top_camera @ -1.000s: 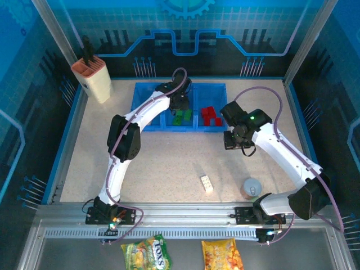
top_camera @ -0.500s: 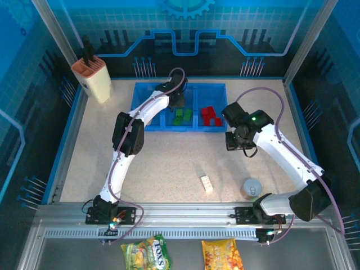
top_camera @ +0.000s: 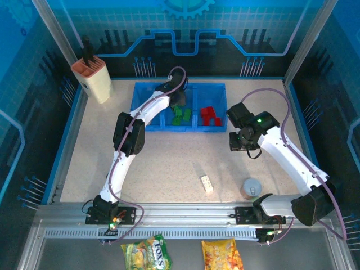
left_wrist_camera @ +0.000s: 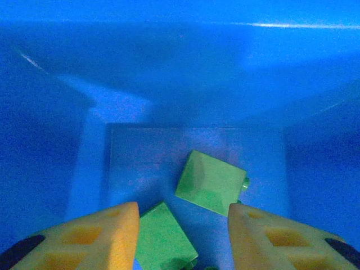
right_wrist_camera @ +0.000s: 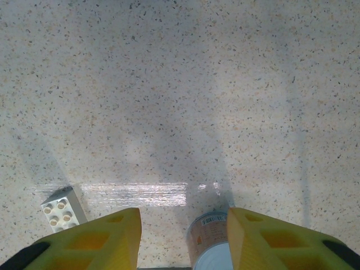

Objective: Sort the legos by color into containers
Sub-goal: Place the lego in the container.

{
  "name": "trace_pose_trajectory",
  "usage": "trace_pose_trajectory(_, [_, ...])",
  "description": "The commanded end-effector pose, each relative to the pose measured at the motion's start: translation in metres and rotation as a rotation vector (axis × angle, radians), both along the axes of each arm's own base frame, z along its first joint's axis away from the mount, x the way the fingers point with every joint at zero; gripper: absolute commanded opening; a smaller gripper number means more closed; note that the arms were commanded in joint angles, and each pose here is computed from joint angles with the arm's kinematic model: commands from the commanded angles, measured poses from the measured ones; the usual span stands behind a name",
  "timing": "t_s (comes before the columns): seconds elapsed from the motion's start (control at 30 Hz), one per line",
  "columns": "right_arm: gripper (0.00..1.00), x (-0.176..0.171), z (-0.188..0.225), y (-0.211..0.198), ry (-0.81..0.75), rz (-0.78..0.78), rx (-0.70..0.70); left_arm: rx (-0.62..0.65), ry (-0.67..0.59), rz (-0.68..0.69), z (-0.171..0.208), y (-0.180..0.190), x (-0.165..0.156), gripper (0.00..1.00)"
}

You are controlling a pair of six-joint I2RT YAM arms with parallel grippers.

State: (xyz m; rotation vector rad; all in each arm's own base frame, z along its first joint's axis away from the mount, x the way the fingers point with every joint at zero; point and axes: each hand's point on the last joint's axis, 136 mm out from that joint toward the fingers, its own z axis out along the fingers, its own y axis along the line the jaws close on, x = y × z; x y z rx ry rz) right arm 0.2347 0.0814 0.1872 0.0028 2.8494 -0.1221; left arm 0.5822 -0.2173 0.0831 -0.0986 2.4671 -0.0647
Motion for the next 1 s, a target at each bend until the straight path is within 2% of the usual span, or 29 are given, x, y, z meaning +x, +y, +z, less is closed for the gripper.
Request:
trace_pose_trajectory(0.0, [0.45,-0.005,0.002,-0.006,0.013,-0.005,-0.008,-0.033,-0.036,0.001,0.023,-0.004,0.003,0.46])
trace_pose_trajectory(0.17, [0.45,-0.005,-0.002,0.002,0.019,-0.001,0.029,-0.076,-0.013,-0.033,0.044,-0.013,-0.015,0.46])
trace_pose_trajectory(0.57, [0.45,-0.012,-0.018,0.026,0.056,0.046,0.043,-0.154,0.121,-0.106,0.064,-0.023,-0.098,0.46])
trace_pose_trajectory(0.97, [0.45,-0.039,-0.05,0.065,0.144,0.126,0.033,-0.176,0.211,-0.065,0.058,0.023,-0.18,0.47])
